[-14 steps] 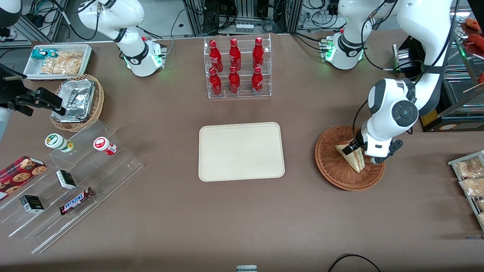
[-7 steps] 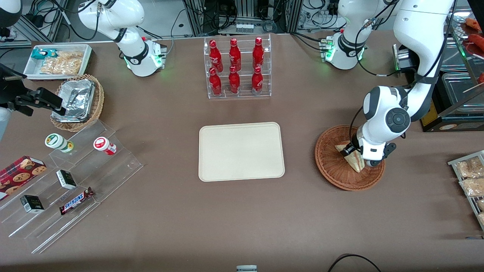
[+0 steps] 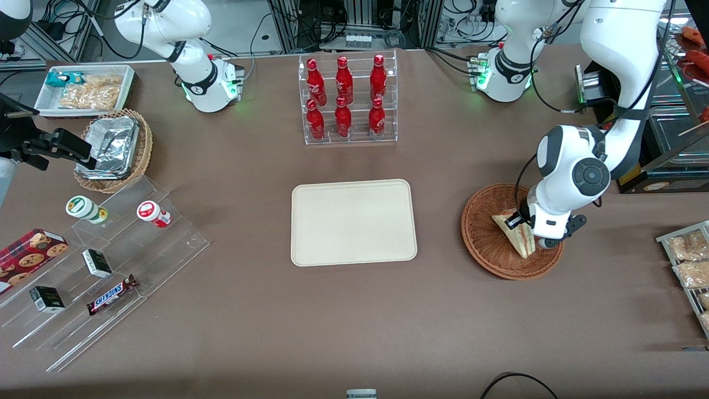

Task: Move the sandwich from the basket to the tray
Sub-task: 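Lift the sandwich and carry it over the cream tray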

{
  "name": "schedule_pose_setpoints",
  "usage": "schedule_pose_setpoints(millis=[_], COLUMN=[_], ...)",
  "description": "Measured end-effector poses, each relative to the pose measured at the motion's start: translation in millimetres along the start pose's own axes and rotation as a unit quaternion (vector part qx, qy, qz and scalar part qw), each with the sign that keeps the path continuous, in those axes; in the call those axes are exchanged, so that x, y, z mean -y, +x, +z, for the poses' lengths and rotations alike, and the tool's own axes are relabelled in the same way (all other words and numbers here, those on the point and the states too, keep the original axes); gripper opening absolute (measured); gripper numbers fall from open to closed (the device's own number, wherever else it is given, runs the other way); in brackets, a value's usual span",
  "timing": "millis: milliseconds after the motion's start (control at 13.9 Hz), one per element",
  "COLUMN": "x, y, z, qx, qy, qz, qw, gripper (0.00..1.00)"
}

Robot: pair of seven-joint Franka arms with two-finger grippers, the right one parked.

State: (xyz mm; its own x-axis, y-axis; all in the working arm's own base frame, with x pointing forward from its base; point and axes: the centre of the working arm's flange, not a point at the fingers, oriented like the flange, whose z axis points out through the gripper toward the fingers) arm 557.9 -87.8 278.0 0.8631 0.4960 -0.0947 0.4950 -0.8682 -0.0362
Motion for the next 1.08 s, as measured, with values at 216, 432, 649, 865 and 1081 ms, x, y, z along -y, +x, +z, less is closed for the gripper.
schedule_pose_setpoints(millis=[216,432,649,865,1081], x=[-41,-99,-156,-208,-252], y=[-8,-43,-79,-106,-138], z=[-39,-55,-46,-34,-17], qx=[-0.006,-0.007,-0.005,-0.002,0.004], qy=[-0.009,-0.012,-0.017,-0.026,-0.031], qz=[0.057,0.113,0.162,0.194,0.195], qw=[0.9983,0.9935,0.9866,0.9806,0.9803], gripper=[0.27,0.18,0.15,0.15,0.15])
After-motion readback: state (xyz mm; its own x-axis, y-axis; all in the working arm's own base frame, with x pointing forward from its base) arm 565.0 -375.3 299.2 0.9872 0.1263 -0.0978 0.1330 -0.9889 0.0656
